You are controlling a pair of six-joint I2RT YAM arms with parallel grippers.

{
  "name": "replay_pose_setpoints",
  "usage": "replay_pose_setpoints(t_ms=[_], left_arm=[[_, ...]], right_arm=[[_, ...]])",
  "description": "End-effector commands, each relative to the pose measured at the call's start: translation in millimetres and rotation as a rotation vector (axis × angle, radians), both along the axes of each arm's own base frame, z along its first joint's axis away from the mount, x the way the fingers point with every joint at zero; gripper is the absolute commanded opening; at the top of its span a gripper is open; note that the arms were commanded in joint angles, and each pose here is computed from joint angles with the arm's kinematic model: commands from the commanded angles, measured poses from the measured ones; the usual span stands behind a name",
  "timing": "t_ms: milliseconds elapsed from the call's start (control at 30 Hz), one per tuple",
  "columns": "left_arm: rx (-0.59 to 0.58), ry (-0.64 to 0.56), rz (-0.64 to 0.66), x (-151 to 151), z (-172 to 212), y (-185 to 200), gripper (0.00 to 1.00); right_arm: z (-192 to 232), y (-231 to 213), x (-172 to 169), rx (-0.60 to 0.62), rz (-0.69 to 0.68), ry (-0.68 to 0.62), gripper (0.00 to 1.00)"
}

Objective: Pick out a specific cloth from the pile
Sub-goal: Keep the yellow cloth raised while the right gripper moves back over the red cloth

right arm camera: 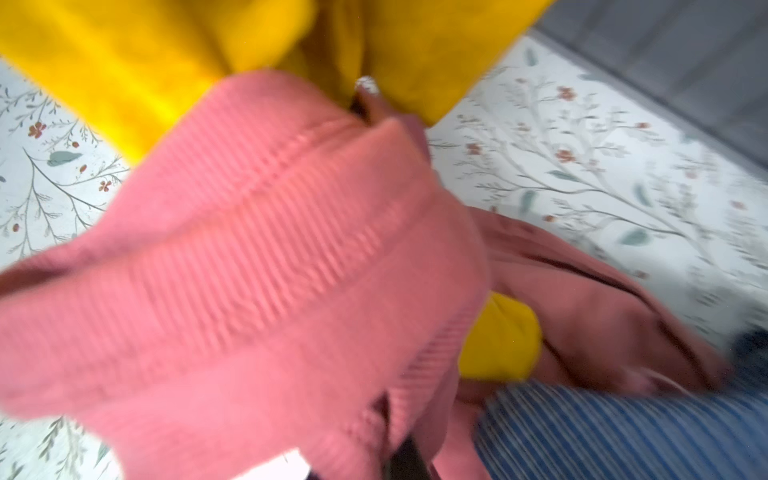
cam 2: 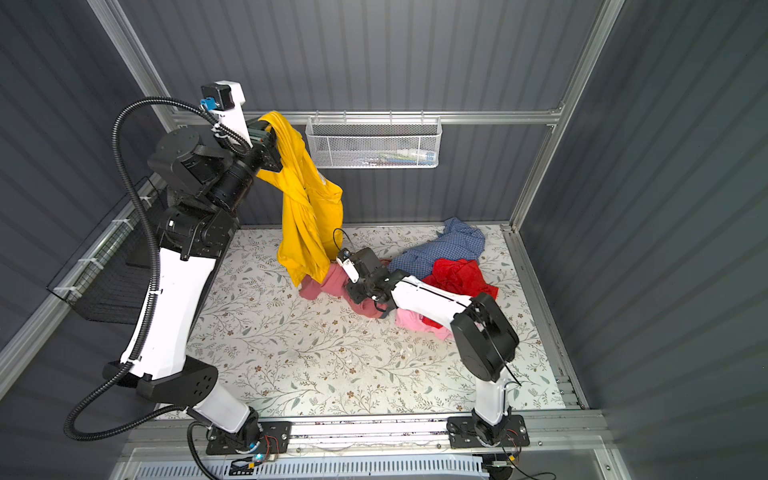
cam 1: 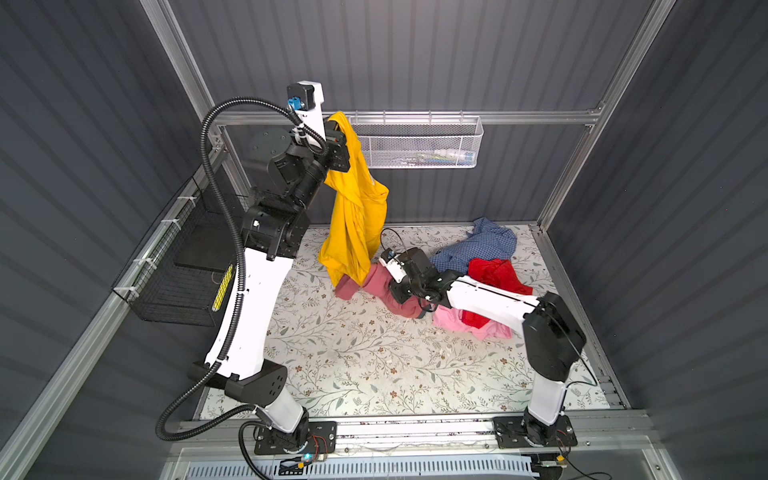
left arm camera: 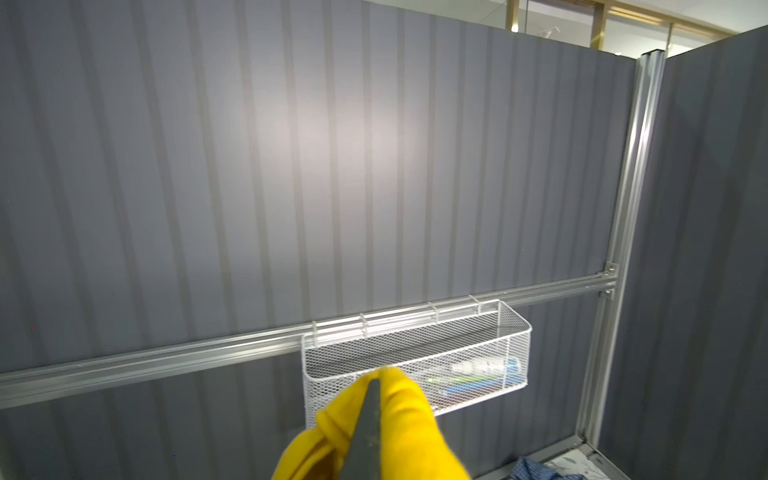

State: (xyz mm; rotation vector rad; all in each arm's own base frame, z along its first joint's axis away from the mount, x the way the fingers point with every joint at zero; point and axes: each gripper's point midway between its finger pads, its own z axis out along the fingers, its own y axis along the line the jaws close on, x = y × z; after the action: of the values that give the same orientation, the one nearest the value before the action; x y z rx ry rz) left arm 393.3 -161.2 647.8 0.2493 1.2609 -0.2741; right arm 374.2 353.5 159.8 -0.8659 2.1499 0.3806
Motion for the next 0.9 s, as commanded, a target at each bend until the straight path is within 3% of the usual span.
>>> replay_pose_setpoints(t_ms=[0,300,467,633,700,867], left_arm=[[0.023,-0.109,0.131,-17.1,34.5,28.5,0.00],[0.084,-0.141,0.270,-22.2,45.6,50.2,0.00],[0.110,-0.119,0.289,-19.4,37.9,52.0,0.00],[0.182,-0.018,0.298,4.9,-0.7,44.3,0.00],[0.186,-0.024,0.336,5.1,-1.1,50.6,0.00],[0.150,-0.108,0.348,-13.6,35.5,59.2,0.00]], right_arm=[[36.2,-42.8,7.8,0.040,-0.119,-0.032,0.10],[66.2,-137.6,12.5,0.040,-0.320,-0.033,0.11],[50.2,-178.9,11.1,0.034,-0.430,0.025,0.22],[4.6,-210.5,1.9,-0.015,-0.538,0.176,0.30],[-4.6,-215.7,1.2,-0.013,-0.552,0.194,0.28],[-20.7,-223.2,1.7,-0.017,-0.565,0.237,0.09]])
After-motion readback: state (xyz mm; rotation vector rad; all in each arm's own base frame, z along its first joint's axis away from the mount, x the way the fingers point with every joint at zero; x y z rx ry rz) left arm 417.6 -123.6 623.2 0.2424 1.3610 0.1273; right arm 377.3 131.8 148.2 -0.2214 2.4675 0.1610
